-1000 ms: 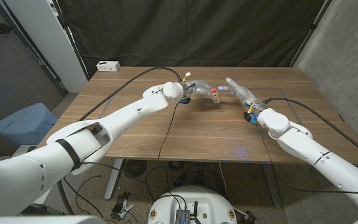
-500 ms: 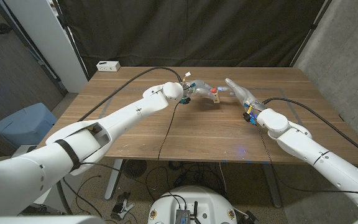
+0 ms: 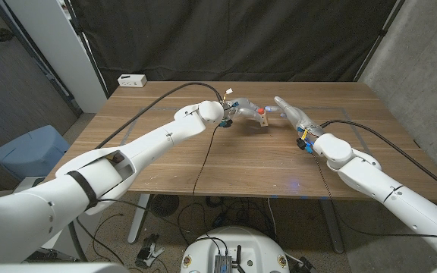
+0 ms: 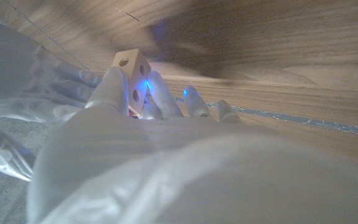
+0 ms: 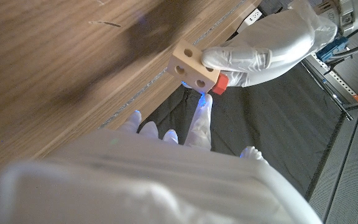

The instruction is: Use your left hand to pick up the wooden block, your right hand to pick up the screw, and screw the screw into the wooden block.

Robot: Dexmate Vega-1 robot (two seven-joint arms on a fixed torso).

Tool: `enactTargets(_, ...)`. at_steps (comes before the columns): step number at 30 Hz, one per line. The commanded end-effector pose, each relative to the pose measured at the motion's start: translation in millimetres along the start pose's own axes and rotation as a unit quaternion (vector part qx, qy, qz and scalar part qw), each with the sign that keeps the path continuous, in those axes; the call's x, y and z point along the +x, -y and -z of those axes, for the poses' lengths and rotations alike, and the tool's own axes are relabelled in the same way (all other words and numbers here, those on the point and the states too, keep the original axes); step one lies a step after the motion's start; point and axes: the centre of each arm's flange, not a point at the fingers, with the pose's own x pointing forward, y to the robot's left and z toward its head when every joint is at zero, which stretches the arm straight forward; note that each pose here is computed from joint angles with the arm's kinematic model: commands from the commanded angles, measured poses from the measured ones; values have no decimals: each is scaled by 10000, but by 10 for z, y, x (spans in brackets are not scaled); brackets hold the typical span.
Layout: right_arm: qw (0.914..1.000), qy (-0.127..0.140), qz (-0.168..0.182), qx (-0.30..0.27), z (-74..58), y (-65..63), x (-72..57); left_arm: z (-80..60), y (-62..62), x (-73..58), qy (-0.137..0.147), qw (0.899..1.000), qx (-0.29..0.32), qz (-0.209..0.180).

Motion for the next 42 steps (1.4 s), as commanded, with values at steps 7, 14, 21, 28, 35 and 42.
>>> enactTargets(7,10000,7,4,-23,-33,-12,-56,16,3,4,-5,10000,-22,9)
enactTargets(14,10000,31,-30,-43,-63,-32,-74,14,4,5,-2,10000,-26,16)
enactTargets(21,9999,52,-70,-48,-86,-71,-94,11,4,10,-2,10000,-28,16)
enactTargets(28,9998,69,-148,-88,-111,-135,-112,0,12,28,1,10000,-25,30)
enactTargets(35,9998,84,-195,-45,-116,-186,-120,3,12,34,-11,10000,-36,31)
enactTargets(42,9997,104,-223,-58,-125,-213,-128,4,22,44,-9,10000,-44,45)
